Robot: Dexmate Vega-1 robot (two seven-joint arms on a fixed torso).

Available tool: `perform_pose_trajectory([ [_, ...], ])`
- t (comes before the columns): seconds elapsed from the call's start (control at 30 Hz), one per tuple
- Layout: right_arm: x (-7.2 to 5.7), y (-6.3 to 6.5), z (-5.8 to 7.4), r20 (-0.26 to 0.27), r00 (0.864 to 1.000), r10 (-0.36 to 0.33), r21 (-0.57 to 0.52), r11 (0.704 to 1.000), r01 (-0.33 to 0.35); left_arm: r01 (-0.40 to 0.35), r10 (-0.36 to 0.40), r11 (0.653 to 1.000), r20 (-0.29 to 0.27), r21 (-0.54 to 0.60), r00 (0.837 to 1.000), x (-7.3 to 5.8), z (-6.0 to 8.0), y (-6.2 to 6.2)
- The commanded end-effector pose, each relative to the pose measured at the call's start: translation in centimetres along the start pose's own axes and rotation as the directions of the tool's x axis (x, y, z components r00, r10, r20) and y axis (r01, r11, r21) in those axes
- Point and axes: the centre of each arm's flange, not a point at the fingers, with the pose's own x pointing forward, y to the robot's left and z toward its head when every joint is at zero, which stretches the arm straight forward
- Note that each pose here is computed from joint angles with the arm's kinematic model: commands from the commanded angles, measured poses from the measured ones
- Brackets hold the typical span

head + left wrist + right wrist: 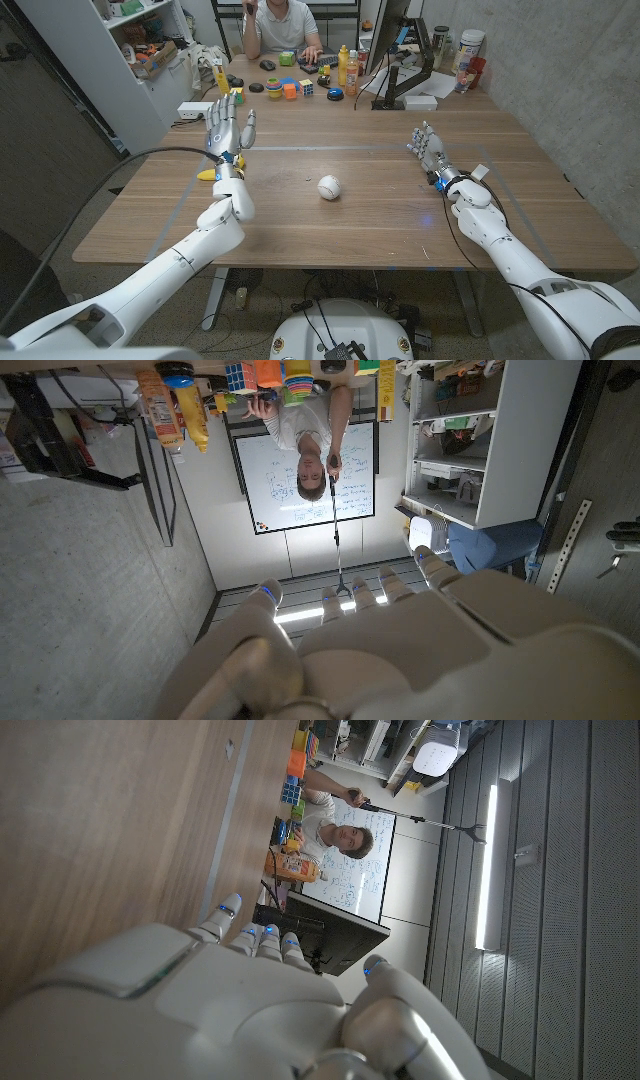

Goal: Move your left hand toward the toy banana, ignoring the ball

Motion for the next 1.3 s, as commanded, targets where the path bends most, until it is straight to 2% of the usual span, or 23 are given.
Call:
perform_pose_trajectory([
  [0.03, 0.4, -0.2, -0.1, -0.007, 1.000, 0.005, -0.005, 1.000, -0.005, -0.038, 0.041, 0.966, -0.006, 0.255, 0.999, 0.5, -0.3, -0.9],
  [0.33, 0.7, -0.4, -0.2, -0.007, 1.000, 0.008, -0.006, 1.000, -0.008, -0.005, 0.022, 0.964, -0.060, 0.265, 0.998, 0.8, -2.0, -2.7],
  [0.53, 0.9, -0.6, -0.1, -0.002, 1.000, 0.007, -0.007, 1.000, -0.007, 0.050, -0.024, 0.973, -0.118, 0.227, 0.993, 1.2, -3.3, -3.9],
  [0.67, 1.0, -0.8, -0.1, -0.004, 1.000, 0.006, -0.009, 1.000, -0.006, 0.068, -0.038, 0.971, -0.132, 0.229, 0.990, 1.2, -3.8, -4.5],
  [0.8, 1.2, -1.0, -0.2, -0.004, 1.000, 0.002, -0.007, 1.000, -0.002, 0.098, -0.065, 0.970, -0.154, 0.221, 0.986, 1.6, -4.2, -5.0],
  [1.0, 1.4, -1.2, -0.2, -0.004, 1.000, 0.005, -0.010, 1.000, -0.005, 0.121, -0.085, 0.964, -0.158, 0.237, 0.984, 2.3, -4.4, -5.8],
  [1.3, 1.5, -1.6, -0.4, -0.008, 1.000, -0.001, -0.009, 1.000, 0.001, 0.201, -0.155, 0.950, -0.196, 0.240, 0.968, 3.2, -4.8, -8.0],
])
